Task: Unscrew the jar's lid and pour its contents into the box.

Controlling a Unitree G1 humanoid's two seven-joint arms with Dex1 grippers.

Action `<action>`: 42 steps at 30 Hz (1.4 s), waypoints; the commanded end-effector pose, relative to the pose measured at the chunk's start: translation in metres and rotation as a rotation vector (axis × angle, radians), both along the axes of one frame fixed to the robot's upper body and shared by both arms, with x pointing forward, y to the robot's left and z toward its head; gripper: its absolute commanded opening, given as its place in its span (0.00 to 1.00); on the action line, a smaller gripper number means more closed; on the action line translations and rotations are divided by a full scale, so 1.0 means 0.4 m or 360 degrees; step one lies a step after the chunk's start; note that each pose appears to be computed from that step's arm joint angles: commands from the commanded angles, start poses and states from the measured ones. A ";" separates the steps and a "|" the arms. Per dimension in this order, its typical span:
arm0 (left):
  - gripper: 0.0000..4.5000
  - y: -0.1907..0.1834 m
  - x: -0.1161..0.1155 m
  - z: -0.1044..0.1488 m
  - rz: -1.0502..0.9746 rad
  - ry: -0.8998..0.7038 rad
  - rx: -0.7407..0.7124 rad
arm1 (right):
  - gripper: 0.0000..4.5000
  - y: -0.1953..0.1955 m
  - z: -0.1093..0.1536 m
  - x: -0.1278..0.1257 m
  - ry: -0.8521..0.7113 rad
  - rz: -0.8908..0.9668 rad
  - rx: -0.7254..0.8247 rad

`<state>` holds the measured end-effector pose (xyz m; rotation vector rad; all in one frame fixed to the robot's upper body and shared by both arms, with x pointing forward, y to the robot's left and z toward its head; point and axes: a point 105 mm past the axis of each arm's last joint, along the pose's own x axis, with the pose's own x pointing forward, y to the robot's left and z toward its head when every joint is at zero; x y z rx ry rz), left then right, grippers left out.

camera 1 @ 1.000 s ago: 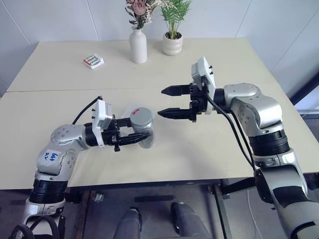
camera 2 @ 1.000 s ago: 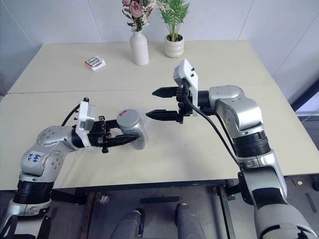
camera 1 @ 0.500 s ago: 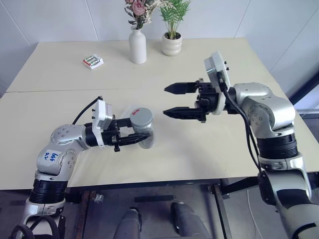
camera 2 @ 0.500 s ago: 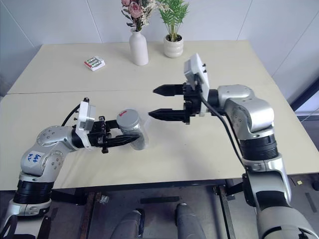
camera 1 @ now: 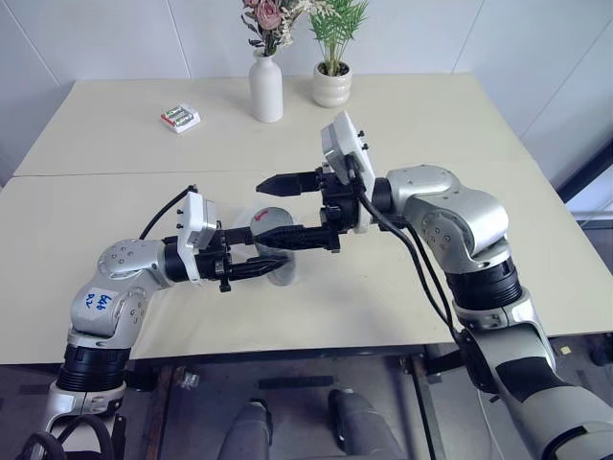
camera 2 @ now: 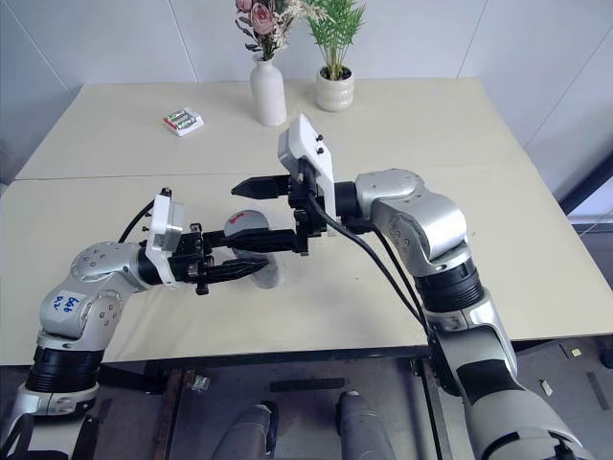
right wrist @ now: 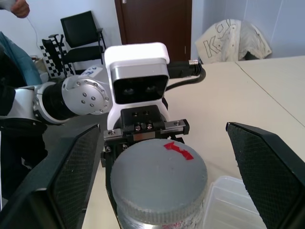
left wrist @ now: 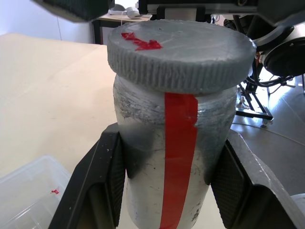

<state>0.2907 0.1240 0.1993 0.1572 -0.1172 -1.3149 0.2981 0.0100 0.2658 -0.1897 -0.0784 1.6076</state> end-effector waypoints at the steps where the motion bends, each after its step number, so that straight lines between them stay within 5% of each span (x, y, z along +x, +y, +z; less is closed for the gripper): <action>1: 0.49 -0.007 -0.016 0.027 -0.0031 -0.0084 -0.0016 | 0.99 0.026 0.010 -0.013 -0.0062 0.0039 -0.0006; 42: 0.49 -0.006 -0.014 0.031 -0.0035 -0.0094 -0.0008 | 0.99 -0.038 0.003 0.019 -0.0053 -0.0069 -0.0024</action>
